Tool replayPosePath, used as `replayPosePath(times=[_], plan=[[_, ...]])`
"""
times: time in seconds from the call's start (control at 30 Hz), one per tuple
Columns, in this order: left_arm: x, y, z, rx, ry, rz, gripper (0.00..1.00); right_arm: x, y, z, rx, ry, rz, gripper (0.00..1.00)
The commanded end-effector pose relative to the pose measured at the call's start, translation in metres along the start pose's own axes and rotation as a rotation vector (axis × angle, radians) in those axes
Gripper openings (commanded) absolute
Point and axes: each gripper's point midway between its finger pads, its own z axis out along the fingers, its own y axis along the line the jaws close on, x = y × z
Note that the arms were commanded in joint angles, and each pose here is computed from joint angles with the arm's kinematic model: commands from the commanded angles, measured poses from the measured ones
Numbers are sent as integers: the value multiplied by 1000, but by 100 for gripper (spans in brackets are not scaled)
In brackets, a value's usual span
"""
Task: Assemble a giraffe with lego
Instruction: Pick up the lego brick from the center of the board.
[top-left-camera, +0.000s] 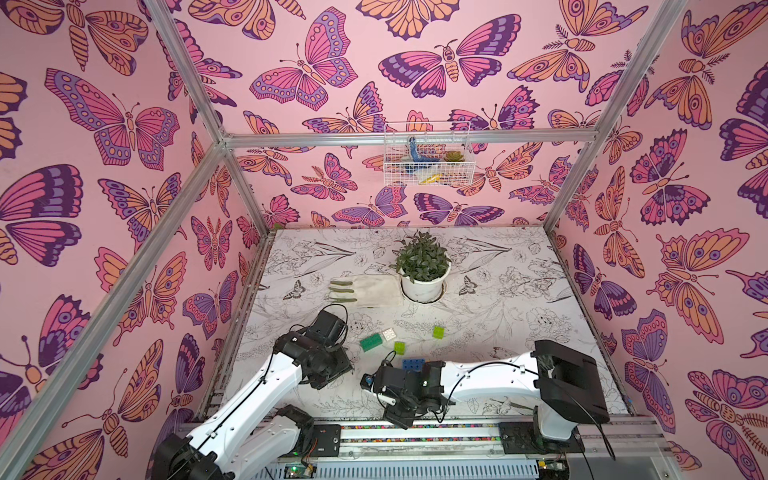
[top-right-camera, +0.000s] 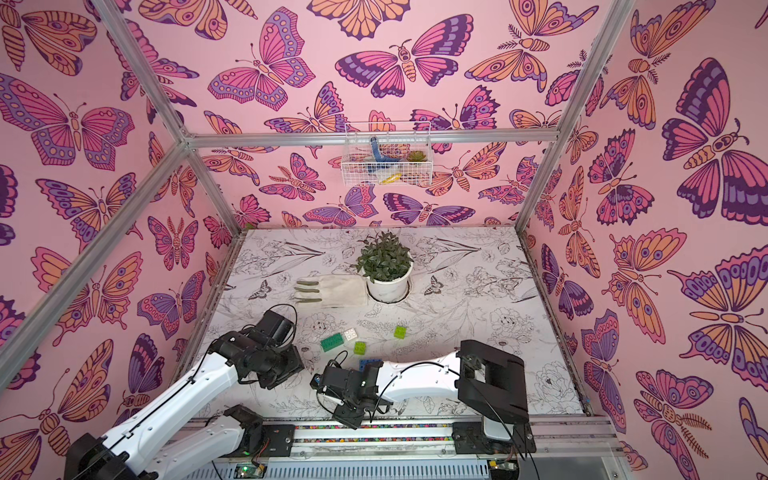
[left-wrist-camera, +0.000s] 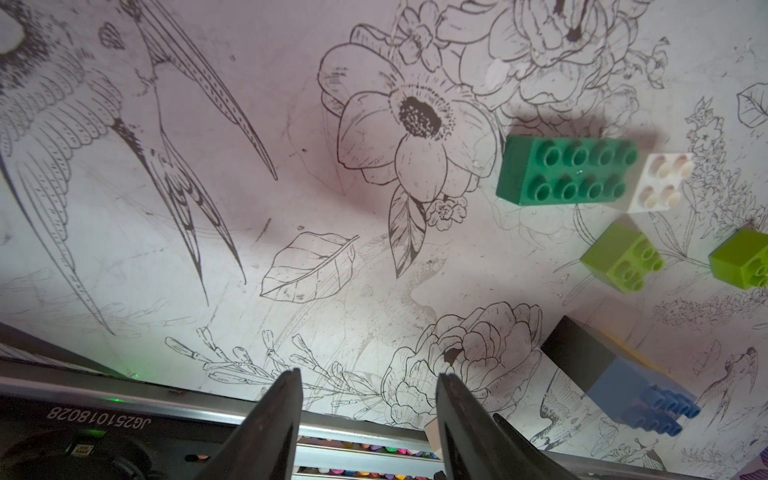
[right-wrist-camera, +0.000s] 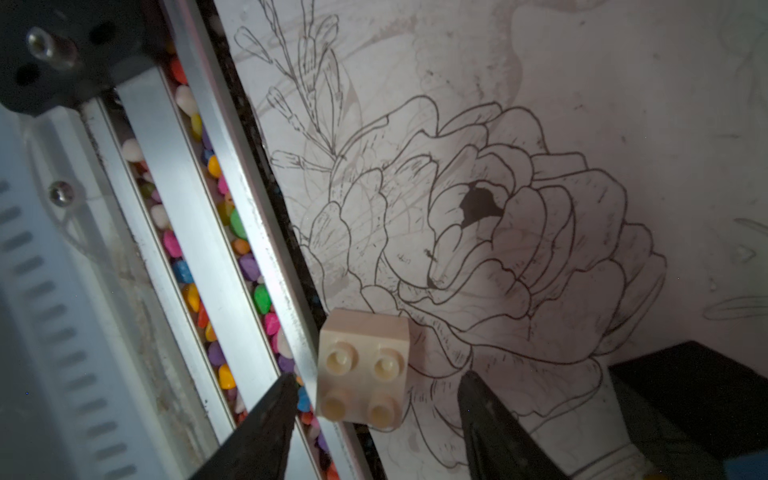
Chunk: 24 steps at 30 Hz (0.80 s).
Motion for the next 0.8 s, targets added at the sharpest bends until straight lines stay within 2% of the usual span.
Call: replayPosePath(times=[0.0, 0.17, 0.5, 0.67, 0.77], plan=[[0, 2, -4, -4, 7, 13, 57, -1, 3, 2, -15, 21, -12, 65], [-2, 2, -5, -2, 4, 9, 57, 0, 3, 6, -16, 35, -18, 63], [-3, 3, -4, -9, 8, 13, 57, -1, 2, 5, -11, 35, -18, 34], [-4, 2, -4, -11, 11, 18, 57, -5, 2, 0, -6, 22, -19, 30], [-4, 2, -4, -13, 15, 17, 57, -6, 1, -3, -1, 15, -19, 23]])
